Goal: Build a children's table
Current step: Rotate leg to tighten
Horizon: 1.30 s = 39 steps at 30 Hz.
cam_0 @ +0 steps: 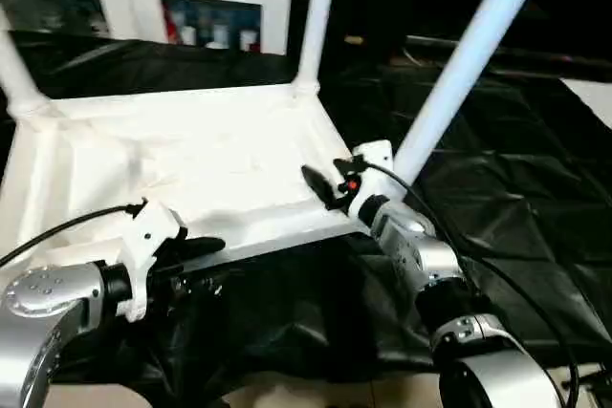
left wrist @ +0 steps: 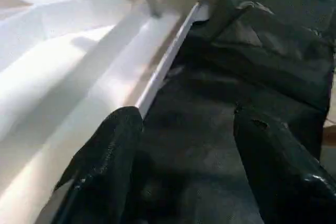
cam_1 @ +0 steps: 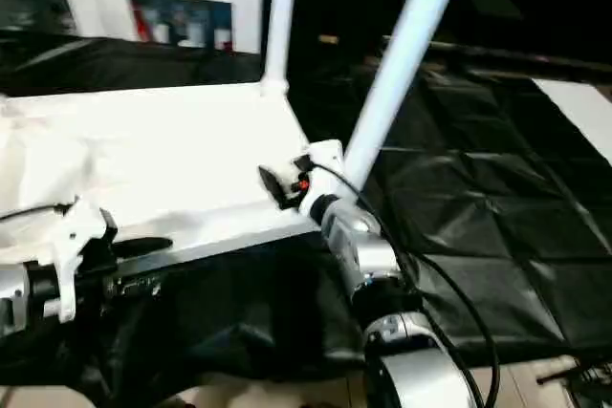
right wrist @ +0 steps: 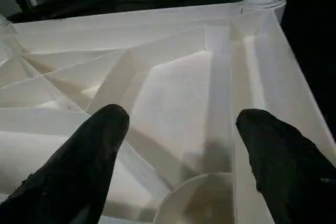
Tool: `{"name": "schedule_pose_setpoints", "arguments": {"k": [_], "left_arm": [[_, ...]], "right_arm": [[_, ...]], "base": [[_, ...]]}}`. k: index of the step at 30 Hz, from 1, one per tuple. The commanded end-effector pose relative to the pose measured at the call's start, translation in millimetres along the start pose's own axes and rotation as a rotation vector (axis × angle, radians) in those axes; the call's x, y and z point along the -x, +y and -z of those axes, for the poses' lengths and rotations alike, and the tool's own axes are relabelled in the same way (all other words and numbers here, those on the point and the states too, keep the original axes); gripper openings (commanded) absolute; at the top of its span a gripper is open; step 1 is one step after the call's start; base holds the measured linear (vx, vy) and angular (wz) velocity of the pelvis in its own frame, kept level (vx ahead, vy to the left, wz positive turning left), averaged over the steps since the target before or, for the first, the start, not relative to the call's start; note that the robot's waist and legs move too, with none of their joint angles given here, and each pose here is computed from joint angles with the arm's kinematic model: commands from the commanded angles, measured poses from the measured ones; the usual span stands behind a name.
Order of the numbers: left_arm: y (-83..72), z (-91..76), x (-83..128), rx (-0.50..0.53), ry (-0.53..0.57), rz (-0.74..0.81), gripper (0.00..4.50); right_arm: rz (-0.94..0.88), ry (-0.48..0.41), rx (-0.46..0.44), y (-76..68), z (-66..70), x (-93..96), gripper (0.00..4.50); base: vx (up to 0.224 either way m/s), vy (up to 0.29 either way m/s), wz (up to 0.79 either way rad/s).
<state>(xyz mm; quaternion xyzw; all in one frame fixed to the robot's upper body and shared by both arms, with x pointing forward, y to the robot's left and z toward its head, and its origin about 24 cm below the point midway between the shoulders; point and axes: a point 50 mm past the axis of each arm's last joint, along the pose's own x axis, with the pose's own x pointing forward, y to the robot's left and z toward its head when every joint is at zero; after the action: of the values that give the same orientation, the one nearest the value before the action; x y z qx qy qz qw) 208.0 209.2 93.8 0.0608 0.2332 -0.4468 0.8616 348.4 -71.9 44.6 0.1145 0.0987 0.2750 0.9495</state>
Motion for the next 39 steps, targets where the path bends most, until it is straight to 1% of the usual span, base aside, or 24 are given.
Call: {"name": "schedule_pose_setpoints", "arguments": {"k": [1, 2, 4, 5, 6, 7, 8, 10, 13, 16, 17, 18, 19, 22, 23, 24, 25, 32, 36, 37, 39], "left_arm": [[-8.8, 1.9, 2, 0.012, 0.04, 0.055, 3.7], [-9.1, 3.6, 3, 0.01, 0.056, 0.056, 3.83], [-8.2, 8.1, 4, 0.002, 0.101, 0.04, 3.93], [-1.9, 16.1, 5, -0.015, 0.162, -0.009, 4.01], [0.1, 18.1, 5, -0.018, 0.176, -0.024, 4.14], [5.0, 21.6, 5, -0.026, 0.202, -0.062, 4.14], [6.9, 22.1, 6, -0.037, 0.213, -0.078, 4.28], [10.5, 21.4, 6, -0.066, 0.216, -0.11, 4.39], [18.7, 15.3, 6, -0.093, 0.188, -0.177, 4.48], [20.8, 13.2, 6, -0.1, 0.183, -0.186, 4.48], [21.1, 13.0, 4, -0.104, 0.181, -0.185, 4.48], [21.3, 13.1, 3, -0.107, 0.18, -0.185, 4.48], [21.3, 13.1, 3, -0.107, 0.18, -0.185, 4.48], [23.0, 13.2, 1, -0.124, 0.171, -0.198, 4.48], [24.6, 11.7, 0, -0.137, 0.155, -0.212, 4.48], [24.6, 11.7, 0, -0.137, 0.155, -0.212, 4.48], [26.2, 10.4, -1, -0.143, 0.141, -0.225, 4.48], [31.0, 12.2, 4, -0.144, 0.122, -0.263, 4.48], [31.0, 21.5, 16, -0.132, 0.08, -0.31, 4.48], [28.8, 26.1, 23, -0.109, 0.054, -0.324, 4.48], [25.7, 30.1, 30, -0.087, 0.028, -0.322, 4.48]], "right_arm": [[0.046, -0.004, 0.019, -8.8, -2.3, 1.3, 3.8], [0.049, -0.004, 0.021, -9.4, -2.2, 1.4, 3.8], [0.06, -0.005, 0.021, -10.8, -1.9, 0.9, 3.8], [0.079, -0.01, 0.023, -13.0, -2.0, 0.8, 3.8], [0.088, -0.012, 0.025, -14.2, -2.3, 0.8, 3.8], [0.11, -0.017, 0.023, -17.6, -3.2, 1.3, 3.8], [0.127, -0.02, 0.021, -20.2, -4.0, 1.9, 3.8], [0.157, -0.028, 0.023, -24.9, -5.8, 3.1, 3.8], [0.197, -0.039, 0.022, -34.4, -9.9, 5.8, 3.8], [0.248, -0.051, 0.028, -46.5, -14.6, 10.0, 3.8], [0.288, -0.056, 0.032, -55.1, -17.7, 13.4, 3.8], [0.306, -0.06, 0.033, -58.6, -19.0, 14.8, 3.8], [0.306, -0.06, 0.033, -58.6, -19.0, 14.8, 3.8], [0.375, -0.076, 0.035, -73.8, -25.7, 22.0, 3.8], [0.42, -0.084, 0.043, -86.0, -31.1, 28.5, 3.8], [0.42, -0.084, 0.043, -86.0, -31.1, 28.5, 3.8], [0.452, -0.088, 0.056, -95.7, -35.8, 34.3, 3.8], [0.517, -0.079, 0.102, -117.1, -43.8, 49.8, 3.8], [0.567, -0.073, 0.114, -130.5, -46.0, 61.4, 3.8], [0.573, -0.073, 0.115, -132.5, -46.1, 63.3, 3.8], [0.566, -0.074, 0.115, -131.8, -45.0, 63.2, 3.8]], "base": [[0.0, 0.0, 0.0], [0.0, 0.0, 0.0], [0.0, 0.0, 0.0], [0.0, 0.0, 0.0], [0.0, 0.0, 0.0], [0.0, 0.0, 0.0], [0.0, 0.0, 0.0], [0.0, 0.0, 0.0], [0.0, 0.0, 0.0], [0.0, 0.0, 0.0], [0.0, 0.0, 0.0], [0.0, 0.0, 0.0], [0.0, 0.0, 0.0], [0.0, 0.0, 0.0], [0.0, 0.0, 0.0], [0.0, 0.0, 0.0], [0.0, 0.0, 0.0], [0.0, 0.0, 0.0], [0.0, 0.0, 0.0], [0.0, 0.0, 0.0], [0.0, 0.0, 0.0]]}}
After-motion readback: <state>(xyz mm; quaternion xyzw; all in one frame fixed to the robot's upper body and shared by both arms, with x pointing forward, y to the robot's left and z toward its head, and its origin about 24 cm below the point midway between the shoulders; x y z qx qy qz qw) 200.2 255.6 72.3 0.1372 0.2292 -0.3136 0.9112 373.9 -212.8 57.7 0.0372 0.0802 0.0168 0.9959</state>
